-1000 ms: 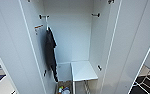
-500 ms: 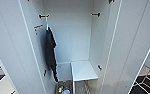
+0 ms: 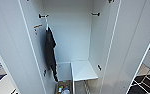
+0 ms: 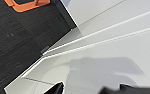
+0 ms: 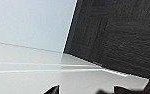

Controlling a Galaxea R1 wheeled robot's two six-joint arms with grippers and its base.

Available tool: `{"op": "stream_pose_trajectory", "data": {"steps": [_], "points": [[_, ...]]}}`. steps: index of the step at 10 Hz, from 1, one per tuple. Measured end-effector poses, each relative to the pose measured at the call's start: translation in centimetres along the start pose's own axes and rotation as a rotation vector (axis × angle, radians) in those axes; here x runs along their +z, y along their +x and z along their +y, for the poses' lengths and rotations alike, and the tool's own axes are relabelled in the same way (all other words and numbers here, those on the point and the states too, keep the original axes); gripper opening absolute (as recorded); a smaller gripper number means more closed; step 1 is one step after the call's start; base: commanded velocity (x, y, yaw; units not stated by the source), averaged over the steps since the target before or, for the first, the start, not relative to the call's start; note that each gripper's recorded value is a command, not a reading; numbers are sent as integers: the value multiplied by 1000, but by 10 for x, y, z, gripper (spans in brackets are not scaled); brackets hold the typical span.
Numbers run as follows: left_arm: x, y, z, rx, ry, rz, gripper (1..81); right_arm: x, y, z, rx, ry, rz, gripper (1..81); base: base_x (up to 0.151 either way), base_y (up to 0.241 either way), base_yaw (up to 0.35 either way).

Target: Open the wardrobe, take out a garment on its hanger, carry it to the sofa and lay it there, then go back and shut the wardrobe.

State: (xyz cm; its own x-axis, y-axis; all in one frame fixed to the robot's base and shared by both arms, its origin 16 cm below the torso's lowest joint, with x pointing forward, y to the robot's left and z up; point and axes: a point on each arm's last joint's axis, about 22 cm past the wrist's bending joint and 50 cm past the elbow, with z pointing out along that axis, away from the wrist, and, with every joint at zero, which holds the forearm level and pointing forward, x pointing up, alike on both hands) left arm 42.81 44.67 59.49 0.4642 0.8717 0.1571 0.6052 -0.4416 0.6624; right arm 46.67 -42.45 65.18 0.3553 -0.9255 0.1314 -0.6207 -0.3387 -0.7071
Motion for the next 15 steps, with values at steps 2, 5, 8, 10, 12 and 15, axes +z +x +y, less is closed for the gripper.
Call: {"op": "stream_pose_trajectory", "data": {"steps": [2,5,8,10,12,15], "points": [[16,-25,3,8,25,-19,811,17,-55,-25,-4,62,-69,811,0,0,0],[51,-102,30,120,17,-117,811,42,-187,-78,-103,182,-242,811,0,0,0],[73,-251,59,316,-63,-330,811,40,-226,-12,-186,121,-277,811,0,0,0],[55,-260,-8,413,25,-358,811,30,-210,68,-239,7,-244,811,0,0,0],[21,-289,-95,530,125,-432,811,22,-206,118,-321,-62,-231,811,0,0,0],[-28,-376,-162,721,118,-625,811,-11,-248,225,-526,-225,-328,811,0,0,0]]}}
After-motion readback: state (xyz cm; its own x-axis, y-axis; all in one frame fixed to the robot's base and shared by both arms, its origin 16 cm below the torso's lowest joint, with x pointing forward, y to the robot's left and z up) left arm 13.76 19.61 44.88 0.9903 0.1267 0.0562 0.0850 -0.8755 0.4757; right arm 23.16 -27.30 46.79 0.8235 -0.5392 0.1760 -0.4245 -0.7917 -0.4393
